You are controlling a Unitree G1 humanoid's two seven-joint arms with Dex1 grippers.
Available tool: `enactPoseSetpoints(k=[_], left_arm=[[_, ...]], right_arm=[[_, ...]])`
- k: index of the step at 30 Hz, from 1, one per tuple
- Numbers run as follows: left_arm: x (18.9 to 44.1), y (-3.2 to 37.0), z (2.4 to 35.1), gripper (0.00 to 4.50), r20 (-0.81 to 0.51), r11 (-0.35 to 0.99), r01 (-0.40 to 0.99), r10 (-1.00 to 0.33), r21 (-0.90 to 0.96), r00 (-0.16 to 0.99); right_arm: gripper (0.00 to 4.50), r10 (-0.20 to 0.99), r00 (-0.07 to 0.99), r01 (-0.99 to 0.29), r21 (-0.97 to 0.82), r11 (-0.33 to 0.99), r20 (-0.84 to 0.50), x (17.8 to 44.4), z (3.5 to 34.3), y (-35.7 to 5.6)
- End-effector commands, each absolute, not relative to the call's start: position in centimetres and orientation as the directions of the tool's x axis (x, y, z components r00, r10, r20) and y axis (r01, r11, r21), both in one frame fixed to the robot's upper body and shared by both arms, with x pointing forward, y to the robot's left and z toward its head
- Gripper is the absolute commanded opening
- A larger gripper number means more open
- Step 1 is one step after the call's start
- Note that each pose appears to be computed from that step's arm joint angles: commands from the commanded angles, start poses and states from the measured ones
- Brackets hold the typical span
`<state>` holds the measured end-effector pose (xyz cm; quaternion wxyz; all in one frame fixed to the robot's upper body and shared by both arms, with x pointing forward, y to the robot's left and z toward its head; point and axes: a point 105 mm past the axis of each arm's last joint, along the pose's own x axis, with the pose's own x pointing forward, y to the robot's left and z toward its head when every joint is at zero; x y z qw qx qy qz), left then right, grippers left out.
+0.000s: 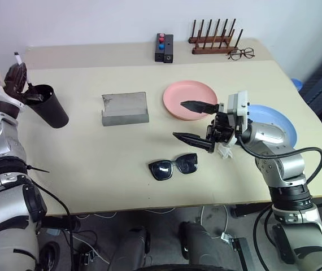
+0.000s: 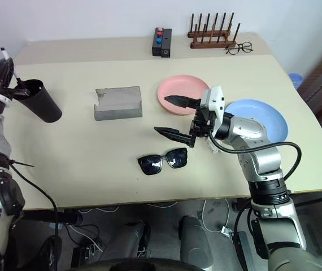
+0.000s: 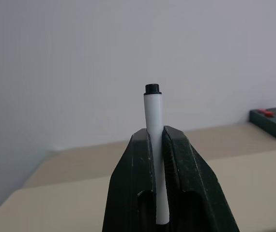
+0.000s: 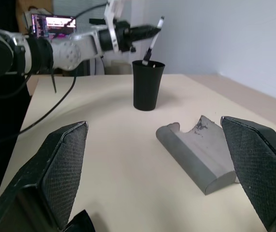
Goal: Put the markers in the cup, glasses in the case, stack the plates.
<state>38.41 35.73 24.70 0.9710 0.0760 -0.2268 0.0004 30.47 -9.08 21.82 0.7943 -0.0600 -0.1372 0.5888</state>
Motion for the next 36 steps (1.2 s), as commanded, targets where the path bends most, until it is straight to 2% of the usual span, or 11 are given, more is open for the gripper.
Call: enactPoseSetpoints(k=[1,8,21,22,23,30,33,36], left_arm=[[37.4,36.4,26.0,0.02,0.505,0.986,-0.066,-0.021,0.154,0.863],[37.5,36.4,25.1,0.02,0.479,0.988,-0.054,-0.021,0.143,0.878],[37.6,35.8,25.4,0.02,0.500,0.986,-0.045,-0.042,0.160,0.865],[37.6,35.8,25.4,0.78,0.501,0.986,-0.046,-0.040,0.159,0.865],[37.6,35.8,25.4,1.12,0.501,0.986,-0.051,-0.036,0.160,0.865],[37.4,35.5,25.9,4.48,0.520,0.989,-0.014,-0.066,0.147,0.852],[37.3,35.0,26.3,4.48,0.530,0.988,0.011,-0.092,0.155,0.843],[37.2,34.0,27.4,4.48,0.544,0.981,0.052,-0.146,0.185,0.826]], right_arm=[[4.50,0.938,0.255,-0.903,-0.288,0.318,0.236,30.1,24.3,-9.4],[4.50,0.939,0.252,-0.905,-0.287,0.315,0.235,30.0,24.4,-9.3],[4.50,0.944,0.255,-0.902,-0.302,0.310,0.210,30.0,23.9,-9.3],[4.50,0.944,0.255,-0.901,-0.302,0.310,0.209,30.0,23.9,-9.3],[4.50,0.944,0.254,-0.901,-0.303,0.310,0.209,30.0,23.9,-9.3],[4.50,0.946,0.250,-0.901,-0.308,0.306,0.209,30.0,23.9,-9.1],[4.50,0.944,0.252,-0.900,-0.307,0.309,0.212,30.1,23.9,-9.2],[4.50,0.926,0.257,-0.903,-0.272,0.332,0.276,30.3,25.0,-9.5]])
